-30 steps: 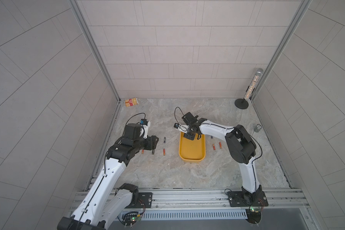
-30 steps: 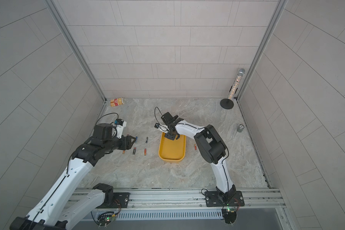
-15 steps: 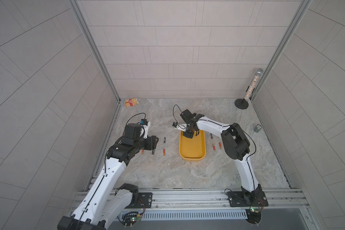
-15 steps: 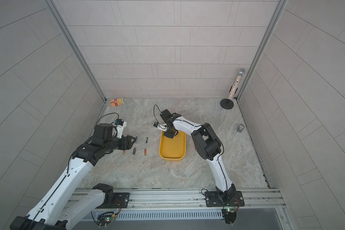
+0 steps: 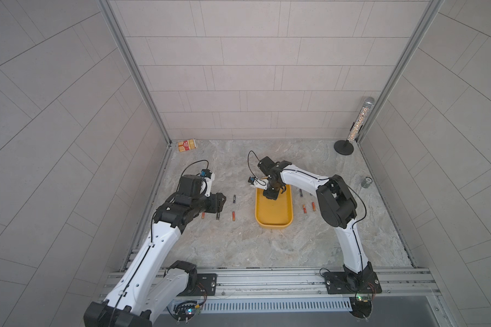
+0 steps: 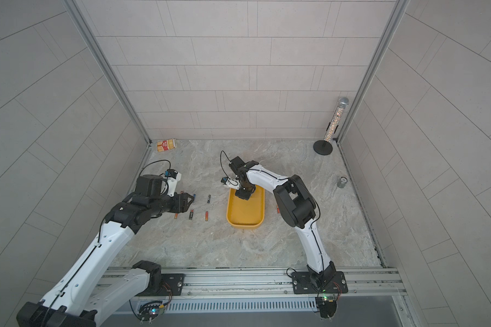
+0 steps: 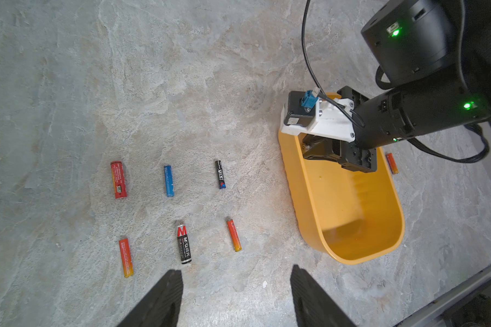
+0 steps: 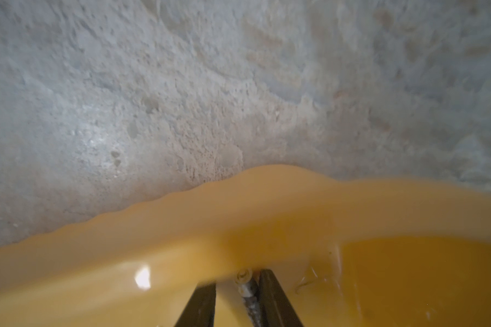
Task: Take the batteries out of the storage box
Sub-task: Pick up the battery from the storage box, then place the battery at the center of the board.
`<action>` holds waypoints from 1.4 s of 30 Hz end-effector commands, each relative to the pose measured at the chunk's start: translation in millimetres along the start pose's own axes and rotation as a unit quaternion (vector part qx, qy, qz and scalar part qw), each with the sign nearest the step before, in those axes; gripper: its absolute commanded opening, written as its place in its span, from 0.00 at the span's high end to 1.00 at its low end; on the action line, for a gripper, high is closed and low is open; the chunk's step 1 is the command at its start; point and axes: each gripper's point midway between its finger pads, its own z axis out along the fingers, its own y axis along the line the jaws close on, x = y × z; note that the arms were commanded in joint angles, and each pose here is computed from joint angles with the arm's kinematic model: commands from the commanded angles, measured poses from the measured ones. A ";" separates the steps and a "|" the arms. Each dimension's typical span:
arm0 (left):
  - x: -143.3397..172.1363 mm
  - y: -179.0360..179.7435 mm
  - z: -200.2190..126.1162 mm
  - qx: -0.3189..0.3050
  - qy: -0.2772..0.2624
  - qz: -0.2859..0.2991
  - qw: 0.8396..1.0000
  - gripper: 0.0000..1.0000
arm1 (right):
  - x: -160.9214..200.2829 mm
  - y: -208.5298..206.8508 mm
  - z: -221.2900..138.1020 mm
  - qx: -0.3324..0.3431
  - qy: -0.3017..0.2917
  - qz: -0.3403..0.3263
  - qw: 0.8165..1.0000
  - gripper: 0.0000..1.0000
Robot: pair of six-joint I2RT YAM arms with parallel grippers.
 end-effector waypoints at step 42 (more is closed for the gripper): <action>-69.3 -161.8 14.8 0.117 -0.049 0.178 0.976 0.14 | 121.8 -64.8 -175.6 0.099 -0.090 0.476 0.869 1.00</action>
